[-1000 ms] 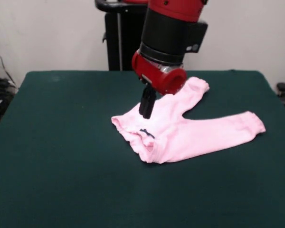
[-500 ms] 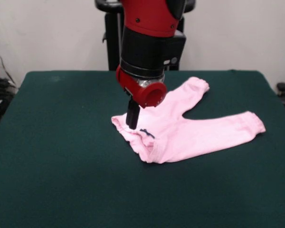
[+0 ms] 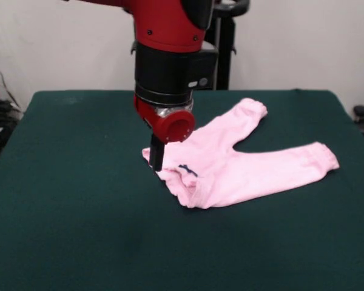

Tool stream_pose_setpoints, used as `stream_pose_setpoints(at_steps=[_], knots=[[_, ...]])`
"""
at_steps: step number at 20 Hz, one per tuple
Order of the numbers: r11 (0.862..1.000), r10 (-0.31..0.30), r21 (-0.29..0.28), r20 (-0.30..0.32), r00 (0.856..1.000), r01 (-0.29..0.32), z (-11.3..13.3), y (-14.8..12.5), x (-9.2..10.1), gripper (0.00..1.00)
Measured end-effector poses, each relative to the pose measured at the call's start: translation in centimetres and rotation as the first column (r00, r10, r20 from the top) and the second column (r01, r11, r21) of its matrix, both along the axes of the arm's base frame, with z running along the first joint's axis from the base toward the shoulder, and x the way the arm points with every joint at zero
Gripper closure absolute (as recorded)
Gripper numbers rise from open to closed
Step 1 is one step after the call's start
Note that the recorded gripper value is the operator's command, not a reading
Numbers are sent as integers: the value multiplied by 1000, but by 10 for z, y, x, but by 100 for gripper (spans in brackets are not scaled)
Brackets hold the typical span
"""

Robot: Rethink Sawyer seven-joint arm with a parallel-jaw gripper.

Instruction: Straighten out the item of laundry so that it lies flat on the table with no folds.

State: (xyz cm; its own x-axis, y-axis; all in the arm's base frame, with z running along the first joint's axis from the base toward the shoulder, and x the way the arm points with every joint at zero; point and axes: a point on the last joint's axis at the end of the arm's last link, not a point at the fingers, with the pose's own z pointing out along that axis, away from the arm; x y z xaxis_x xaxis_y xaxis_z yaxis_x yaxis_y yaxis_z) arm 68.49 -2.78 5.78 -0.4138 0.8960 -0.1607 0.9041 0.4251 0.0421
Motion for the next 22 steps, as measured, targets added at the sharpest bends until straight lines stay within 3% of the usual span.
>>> stream_pose_setpoints(at_steps=[6, 22], knots=[[1000, -7, 16, 0, 1000, 7, -4, -4, 1, 100], [999, 34, 42, 12, 999, -35, -4, 21, 7, 100]])
